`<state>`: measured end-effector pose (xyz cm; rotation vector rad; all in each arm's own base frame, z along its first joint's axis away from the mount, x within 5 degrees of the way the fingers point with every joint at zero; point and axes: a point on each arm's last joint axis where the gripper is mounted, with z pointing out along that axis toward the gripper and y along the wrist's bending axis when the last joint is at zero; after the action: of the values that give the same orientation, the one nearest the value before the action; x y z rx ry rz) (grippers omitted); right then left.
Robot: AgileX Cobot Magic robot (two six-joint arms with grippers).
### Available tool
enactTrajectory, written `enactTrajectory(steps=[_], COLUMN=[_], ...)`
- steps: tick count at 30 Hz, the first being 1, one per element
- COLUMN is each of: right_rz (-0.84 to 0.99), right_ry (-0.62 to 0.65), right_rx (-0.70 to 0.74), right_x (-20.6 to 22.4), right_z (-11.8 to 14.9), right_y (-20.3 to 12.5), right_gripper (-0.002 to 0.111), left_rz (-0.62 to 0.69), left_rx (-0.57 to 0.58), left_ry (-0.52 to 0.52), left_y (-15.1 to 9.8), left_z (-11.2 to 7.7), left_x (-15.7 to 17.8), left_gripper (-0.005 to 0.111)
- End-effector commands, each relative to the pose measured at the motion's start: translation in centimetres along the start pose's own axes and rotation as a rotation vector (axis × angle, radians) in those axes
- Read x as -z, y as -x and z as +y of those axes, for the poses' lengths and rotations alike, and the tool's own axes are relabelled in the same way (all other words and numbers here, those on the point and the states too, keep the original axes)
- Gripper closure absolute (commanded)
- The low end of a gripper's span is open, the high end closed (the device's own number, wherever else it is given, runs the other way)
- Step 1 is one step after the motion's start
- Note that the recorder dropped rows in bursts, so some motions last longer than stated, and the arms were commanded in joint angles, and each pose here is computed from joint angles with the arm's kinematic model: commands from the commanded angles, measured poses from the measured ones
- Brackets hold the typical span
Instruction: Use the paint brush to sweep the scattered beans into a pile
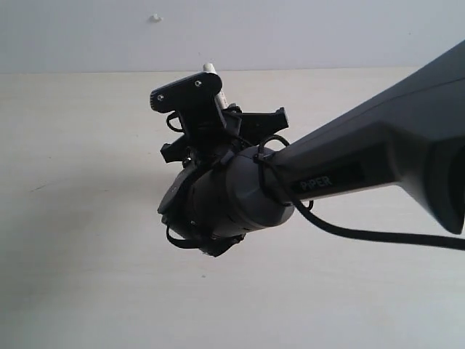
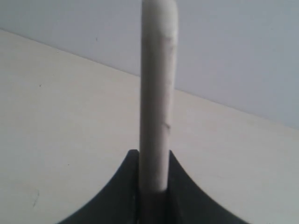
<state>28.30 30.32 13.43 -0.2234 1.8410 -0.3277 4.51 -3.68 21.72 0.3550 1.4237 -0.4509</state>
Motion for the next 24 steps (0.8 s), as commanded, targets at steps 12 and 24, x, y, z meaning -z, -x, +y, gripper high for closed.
enactTrajectory(steps=[12,24], right_rz=[0.076,-0.103], right_ry=[0.226,0.052], right_rx=[-0.11,0.03], right_x=[0.1,2.8], right_z=[2.5,-0.2], right_y=[1.0,5.6], right_gripper=[0.108,0.108], left_rz=[-0.004,-0.004], left_rx=[0.007,0.007], left_ry=[0.0,0.0], left_y=[-0.1,-0.1], left_z=[0.0,0.0], left_x=[0.0,0.0], left_gripper=[0.107,0.107])
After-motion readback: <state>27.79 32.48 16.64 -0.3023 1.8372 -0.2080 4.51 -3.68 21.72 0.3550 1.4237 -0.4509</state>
